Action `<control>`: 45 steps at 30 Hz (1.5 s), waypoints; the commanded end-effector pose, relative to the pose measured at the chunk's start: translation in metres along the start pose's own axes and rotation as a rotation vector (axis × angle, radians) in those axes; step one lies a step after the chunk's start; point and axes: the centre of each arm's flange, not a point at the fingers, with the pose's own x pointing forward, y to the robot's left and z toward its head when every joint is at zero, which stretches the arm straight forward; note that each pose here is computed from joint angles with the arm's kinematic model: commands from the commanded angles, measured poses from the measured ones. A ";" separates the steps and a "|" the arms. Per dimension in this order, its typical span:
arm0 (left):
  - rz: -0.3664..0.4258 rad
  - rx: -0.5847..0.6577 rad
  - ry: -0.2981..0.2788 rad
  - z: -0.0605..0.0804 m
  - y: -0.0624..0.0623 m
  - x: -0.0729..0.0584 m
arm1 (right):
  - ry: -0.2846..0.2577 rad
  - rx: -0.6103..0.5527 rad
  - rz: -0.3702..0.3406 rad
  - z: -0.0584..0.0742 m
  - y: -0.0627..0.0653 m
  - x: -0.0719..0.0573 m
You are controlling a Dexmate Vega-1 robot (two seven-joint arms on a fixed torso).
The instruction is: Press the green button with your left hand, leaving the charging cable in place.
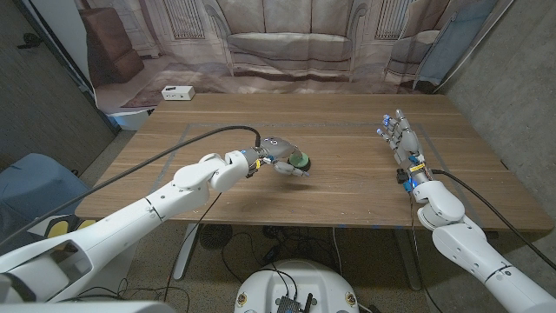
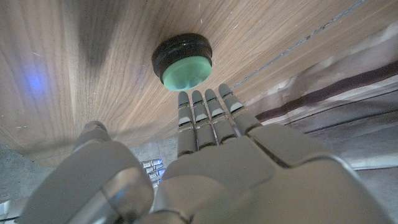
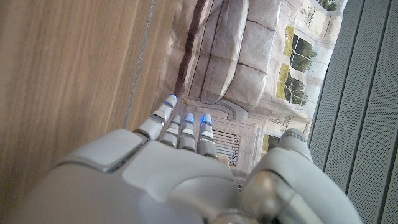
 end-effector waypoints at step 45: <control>-0.164 -0.034 0.010 0.006 -0.038 0.012 | 0.012 0.007 -0.005 -0.002 -0.006 0.000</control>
